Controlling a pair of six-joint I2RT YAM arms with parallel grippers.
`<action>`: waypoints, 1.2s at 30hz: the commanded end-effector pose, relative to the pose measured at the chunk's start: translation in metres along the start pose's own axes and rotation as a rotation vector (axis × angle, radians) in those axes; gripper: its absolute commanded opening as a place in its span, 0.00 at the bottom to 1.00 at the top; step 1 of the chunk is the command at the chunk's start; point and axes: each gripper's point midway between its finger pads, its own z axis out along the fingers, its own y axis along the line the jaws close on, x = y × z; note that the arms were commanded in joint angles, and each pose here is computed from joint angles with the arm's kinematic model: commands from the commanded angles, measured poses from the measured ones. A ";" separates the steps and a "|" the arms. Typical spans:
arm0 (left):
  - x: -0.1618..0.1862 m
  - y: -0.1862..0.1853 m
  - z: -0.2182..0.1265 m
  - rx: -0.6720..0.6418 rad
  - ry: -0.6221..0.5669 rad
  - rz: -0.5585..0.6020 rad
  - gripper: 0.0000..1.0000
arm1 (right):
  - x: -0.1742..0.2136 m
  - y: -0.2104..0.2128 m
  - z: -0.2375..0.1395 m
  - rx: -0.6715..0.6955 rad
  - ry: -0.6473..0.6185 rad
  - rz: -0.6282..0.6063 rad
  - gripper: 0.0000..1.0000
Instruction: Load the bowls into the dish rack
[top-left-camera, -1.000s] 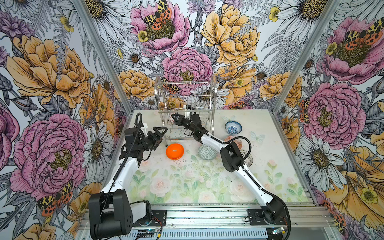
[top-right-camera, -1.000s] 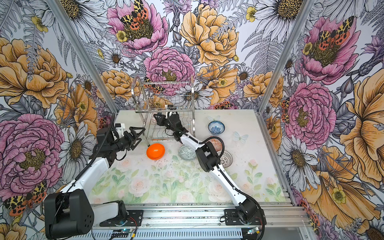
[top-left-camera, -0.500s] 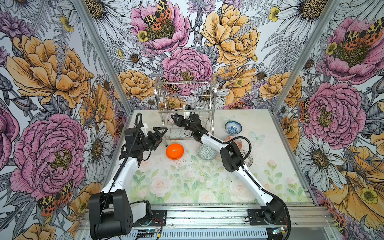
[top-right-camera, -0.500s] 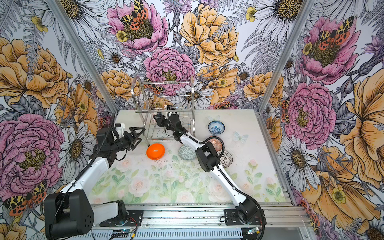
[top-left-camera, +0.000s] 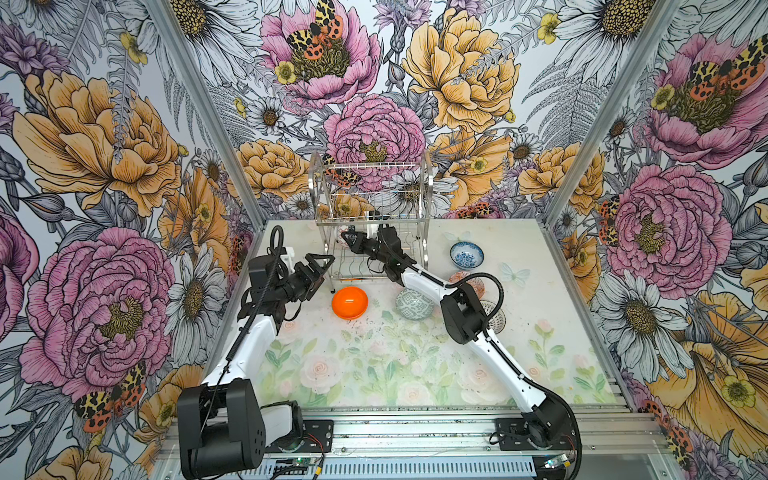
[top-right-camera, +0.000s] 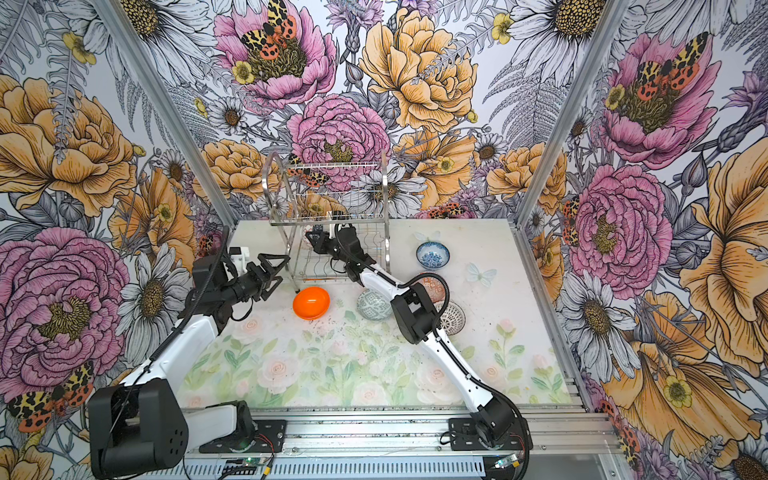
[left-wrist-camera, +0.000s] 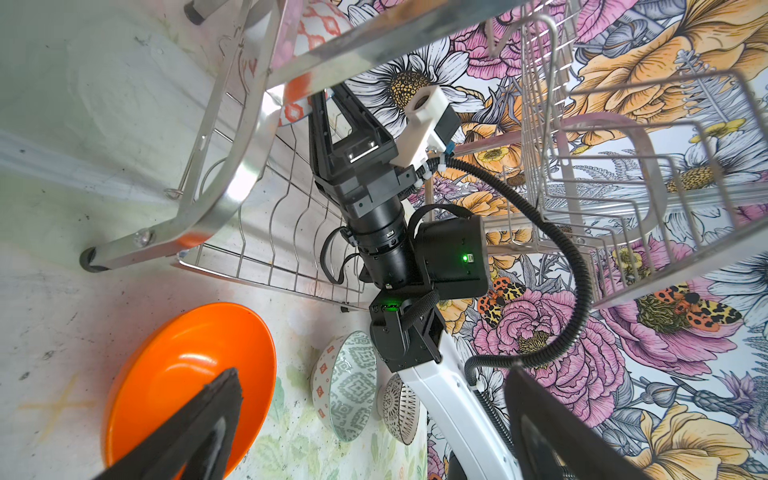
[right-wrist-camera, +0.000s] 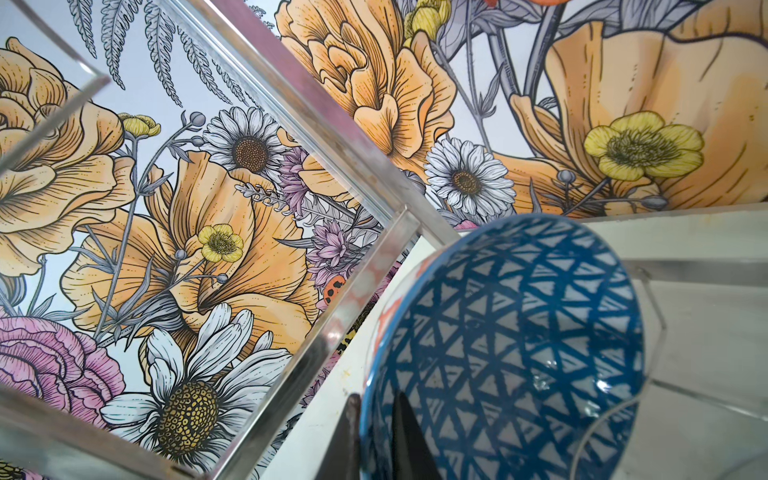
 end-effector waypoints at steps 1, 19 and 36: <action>0.002 -0.006 -0.005 0.031 0.003 0.007 0.99 | 0.014 0.022 0.002 -0.007 0.095 -0.012 0.16; 0.001 -0.006 -0.007 0.032 -0.004 0.009 0.99 | 0.004 0.040 0.000 -0.033 0.108 -0.032 0.20; -0.001 -0.004 -0.009 0.029 -0.015 0.005 0.99 | -0.022 0.075 -0.011 -0.068 0.082 -0.051 0.27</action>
